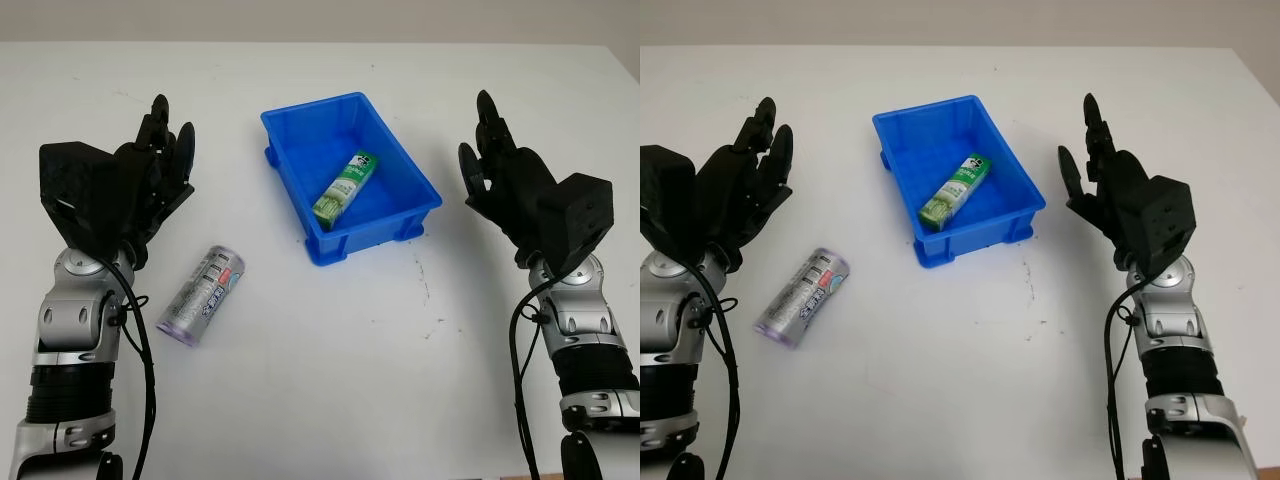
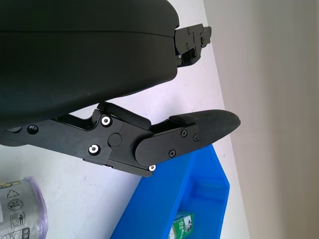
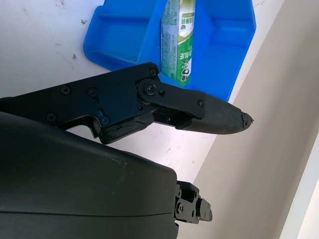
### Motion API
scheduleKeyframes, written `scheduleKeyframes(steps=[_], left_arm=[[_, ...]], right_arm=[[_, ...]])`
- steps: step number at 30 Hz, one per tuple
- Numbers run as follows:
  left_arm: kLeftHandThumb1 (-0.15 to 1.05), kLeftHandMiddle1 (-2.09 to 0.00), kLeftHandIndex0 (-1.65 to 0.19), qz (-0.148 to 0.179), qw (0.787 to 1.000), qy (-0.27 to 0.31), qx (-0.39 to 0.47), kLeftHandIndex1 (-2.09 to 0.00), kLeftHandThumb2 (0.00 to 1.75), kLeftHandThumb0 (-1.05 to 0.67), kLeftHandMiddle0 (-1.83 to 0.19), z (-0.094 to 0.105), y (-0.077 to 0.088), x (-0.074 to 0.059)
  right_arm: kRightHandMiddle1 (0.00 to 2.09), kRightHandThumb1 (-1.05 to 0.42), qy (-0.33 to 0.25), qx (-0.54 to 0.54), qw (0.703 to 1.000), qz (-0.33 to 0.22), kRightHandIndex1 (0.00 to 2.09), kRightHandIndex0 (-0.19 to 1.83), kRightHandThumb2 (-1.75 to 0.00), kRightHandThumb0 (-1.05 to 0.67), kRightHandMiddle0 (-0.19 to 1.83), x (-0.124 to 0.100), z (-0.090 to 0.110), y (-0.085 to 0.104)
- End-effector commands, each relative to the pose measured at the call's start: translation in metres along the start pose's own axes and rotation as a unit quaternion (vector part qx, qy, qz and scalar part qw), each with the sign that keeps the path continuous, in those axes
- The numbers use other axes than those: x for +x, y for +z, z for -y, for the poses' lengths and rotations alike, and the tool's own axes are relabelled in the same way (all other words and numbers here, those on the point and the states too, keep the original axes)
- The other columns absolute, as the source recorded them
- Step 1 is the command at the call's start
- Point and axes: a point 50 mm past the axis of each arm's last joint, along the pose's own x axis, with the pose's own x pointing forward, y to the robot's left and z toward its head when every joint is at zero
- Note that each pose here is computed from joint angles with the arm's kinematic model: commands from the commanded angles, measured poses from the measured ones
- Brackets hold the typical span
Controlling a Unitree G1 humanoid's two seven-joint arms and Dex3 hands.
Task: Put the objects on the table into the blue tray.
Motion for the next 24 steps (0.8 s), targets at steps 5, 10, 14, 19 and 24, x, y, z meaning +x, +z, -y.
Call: scheduleKeyframes(steps=[5,10,14,19,24], left_arm=[[1.05,0.0,0.19,0.038,0.999,-0.022,0.022,0.0,0.64,-0.68,0.19,-0.005,0.019,-0.003],[1.05,-0.01,0.17,0.097,0.988,-0.08,0.091,-0.01,0.51,-0.61,0.19,-0.021,0.054,-0.007],[0.99,-0.04,0.13,0.112,0.951,-0.151,0.245,-0.04,0.14,-0.54,0.18,-0.036,0.093,-0.015],[0.78,-0.07,0.09,0.12,0.855,-0.204,0.461,-0.06,0.02,-0.33,0.09,-0.032,0.122,-0.028],[0.77,-0.06,0.09,0.142,0.733,-0.236,0.623,-0.06,0.05,-0.21,0.11,-0.024,0.13,-0.038]], right_arm=[[0.0,-1.05,-0.007,0.015,1.0,0.004,0.0,-0.19,-0.7,-0.67,-0.19,0.0,0.0,0.001],[0.0,-1.05,-0.01,0.019,1.0,0.004,0.0,-0.19,-0.69,-0.67,-0.19,0.002,0.0,0.002],[0.0,-1.05,-0.009,0.016,1.0,0.003,0.0,-0.19,-0.69,-0.66,-0.19,0.003,0.001,0.004],[0.0,-1.05,-0.004,0.024,1.0,0.006,0.0,-0.19,-0.69,-0.65,-0.19,0.004,0.001,0.004],[0.0,-1.05,-0.002,0.019,1.0,0.003,0.0,-0.19,-0.69,-0.65,-0.19,0.008,-0.003,0.005]])
